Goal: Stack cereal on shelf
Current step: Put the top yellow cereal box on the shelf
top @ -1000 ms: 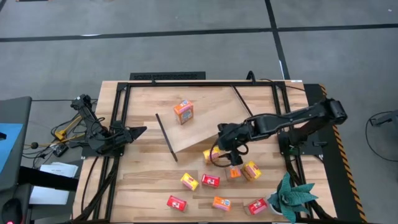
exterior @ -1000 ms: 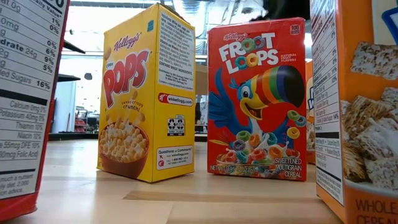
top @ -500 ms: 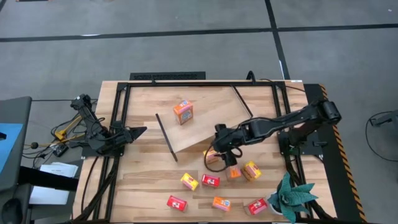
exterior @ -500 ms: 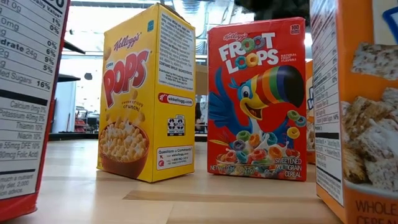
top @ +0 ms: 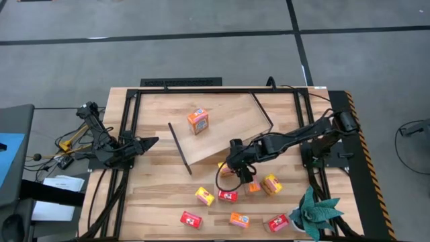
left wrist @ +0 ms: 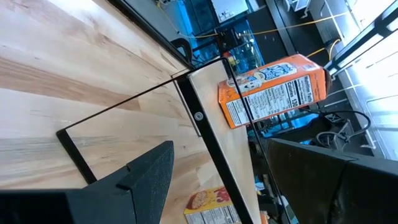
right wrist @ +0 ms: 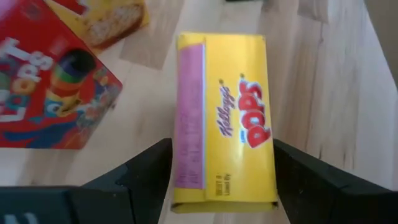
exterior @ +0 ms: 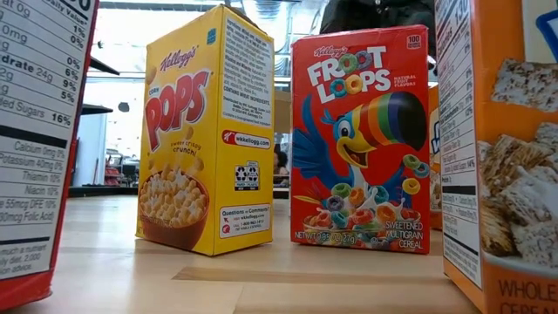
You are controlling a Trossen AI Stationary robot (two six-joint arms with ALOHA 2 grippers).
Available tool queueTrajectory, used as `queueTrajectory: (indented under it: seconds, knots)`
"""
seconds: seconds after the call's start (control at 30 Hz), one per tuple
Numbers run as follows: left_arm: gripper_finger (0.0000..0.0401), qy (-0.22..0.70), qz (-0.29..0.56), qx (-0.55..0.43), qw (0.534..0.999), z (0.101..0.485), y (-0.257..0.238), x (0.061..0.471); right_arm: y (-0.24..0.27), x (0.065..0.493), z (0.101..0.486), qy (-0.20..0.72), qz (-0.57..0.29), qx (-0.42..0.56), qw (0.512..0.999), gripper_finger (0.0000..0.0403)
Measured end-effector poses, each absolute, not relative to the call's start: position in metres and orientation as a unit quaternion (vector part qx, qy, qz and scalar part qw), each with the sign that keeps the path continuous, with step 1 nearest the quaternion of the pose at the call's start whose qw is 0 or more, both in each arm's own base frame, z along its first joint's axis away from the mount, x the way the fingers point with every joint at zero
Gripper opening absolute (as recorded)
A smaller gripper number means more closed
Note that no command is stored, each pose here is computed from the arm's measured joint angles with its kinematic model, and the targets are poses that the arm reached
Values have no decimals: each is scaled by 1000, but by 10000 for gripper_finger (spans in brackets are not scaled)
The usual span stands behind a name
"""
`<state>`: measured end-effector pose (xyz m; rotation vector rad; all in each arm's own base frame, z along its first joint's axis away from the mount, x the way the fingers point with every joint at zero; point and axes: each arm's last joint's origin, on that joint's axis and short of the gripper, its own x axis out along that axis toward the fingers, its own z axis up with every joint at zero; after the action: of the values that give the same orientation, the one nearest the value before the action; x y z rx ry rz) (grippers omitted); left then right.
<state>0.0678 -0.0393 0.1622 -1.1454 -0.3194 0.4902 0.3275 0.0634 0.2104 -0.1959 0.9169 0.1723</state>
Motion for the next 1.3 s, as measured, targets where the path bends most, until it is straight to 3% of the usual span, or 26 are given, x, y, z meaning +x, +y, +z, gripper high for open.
queueTrajectory:
  seconds: [0.2,0.5,0.63,0.9,1.17,1.3]
  knots:
    - [249,-150,233,-530,802,162,-39,68,63,328,212,436,87,-91,891,259]
    - [249,-150,233,-530,802,162,-39,68,64,328,212,436,97,-87,890,160]
    - [249,-150,232,-530,801,162,-39,68,65,322,222,428,110,-81,894,152]
    - [249,-150,231,-533,800,162,-39,68,48,291,281,389,97,-82,913,180]
    - [249,-150,230,-533,800,162,-39,68,8,263,364,264,43,-134,954,161]
    - [249,-149,231,-531,802,162,-39,68,-22,260,387,252,-13,-184,950,154]
